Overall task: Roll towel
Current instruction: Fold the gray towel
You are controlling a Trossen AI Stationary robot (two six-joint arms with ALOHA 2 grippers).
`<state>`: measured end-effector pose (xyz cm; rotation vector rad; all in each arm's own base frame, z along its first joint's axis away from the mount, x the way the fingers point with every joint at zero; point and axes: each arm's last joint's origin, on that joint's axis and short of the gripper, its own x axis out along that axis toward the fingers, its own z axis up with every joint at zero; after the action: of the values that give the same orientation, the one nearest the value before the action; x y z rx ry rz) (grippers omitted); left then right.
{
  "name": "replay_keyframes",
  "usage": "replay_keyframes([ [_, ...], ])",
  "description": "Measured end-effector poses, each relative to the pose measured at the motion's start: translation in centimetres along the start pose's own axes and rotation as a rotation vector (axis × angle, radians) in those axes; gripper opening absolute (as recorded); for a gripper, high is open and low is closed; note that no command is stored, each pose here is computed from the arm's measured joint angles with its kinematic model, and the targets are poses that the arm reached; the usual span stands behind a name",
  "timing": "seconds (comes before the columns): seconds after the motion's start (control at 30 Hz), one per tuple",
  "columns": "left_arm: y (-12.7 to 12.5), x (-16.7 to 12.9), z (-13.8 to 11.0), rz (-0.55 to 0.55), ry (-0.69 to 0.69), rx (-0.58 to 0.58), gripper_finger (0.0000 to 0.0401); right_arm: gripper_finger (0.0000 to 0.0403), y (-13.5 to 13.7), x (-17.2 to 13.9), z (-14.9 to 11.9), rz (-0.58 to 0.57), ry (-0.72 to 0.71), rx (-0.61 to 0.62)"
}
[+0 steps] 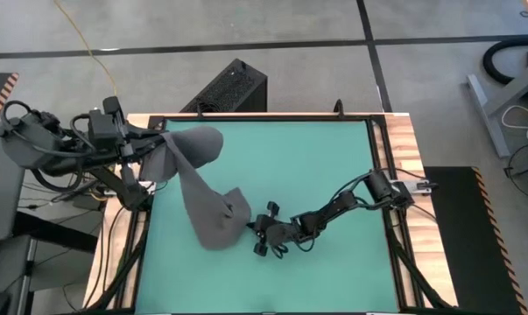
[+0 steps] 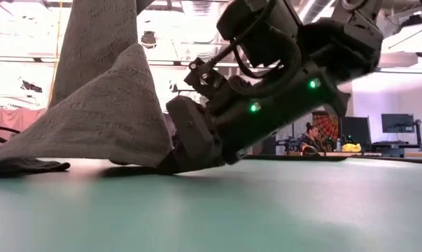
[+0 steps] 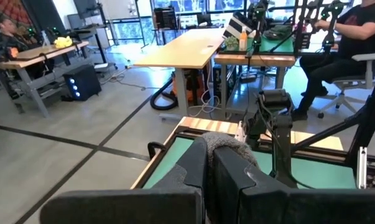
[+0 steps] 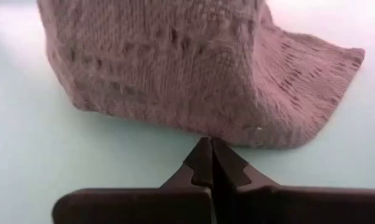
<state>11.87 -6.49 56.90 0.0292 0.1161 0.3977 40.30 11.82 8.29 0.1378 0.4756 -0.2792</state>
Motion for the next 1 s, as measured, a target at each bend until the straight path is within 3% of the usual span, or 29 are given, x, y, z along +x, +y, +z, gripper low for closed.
replay_keyframes([
  [0.2,0.0,0.0,-0.1,0.001,0.004,-0.005,0.0,0.0013,0.7,-0.7,-0.1,0.054,0.046,-0.036],
  [0.27,0.1,0.0,-0.3,0.002,0.015,0.0,0.0,0.0013,1.7,-1.8,0.6,0.134,0.044,-0.105],
  [0.37,0.1,0.0,-0.5,0.006,0.03,0.005,0.0,0.0013,4.1,-4.1,2.1,0.359,-0.006,-0.206],
  [0.43,0.1,0.1,-0.5,0.013,0.031,0.003,0.0,0.0013,5.2,-5.3,3.5,0.39,-0.103,-0.226],
  [0.57,0.1,0.3,-0.5,0.021,0.03,-0.006,0.0,0.0012,5.1,-4.4,5.4,0.218,-0.273,-0.204],
  [0.63,0.0,0.3,-0.5,0.021,0.03,-0.009,0.0,0.0012,5.1,-2.8,5.6,0.197,-0.299,-0.203],
  [0.83,0.1,0.2,-0.5,0.021,0.029,-0.007,0.0,0.0012,6.0,1.5,4.3,0.151,-0.155,-0.234],
  [1.0,0.5,0.0,-0.4,0.013,0.023,-0.02,0.0,0.0012,5.3,2.2,2.5,-0.01,0.08,-0.221],
])
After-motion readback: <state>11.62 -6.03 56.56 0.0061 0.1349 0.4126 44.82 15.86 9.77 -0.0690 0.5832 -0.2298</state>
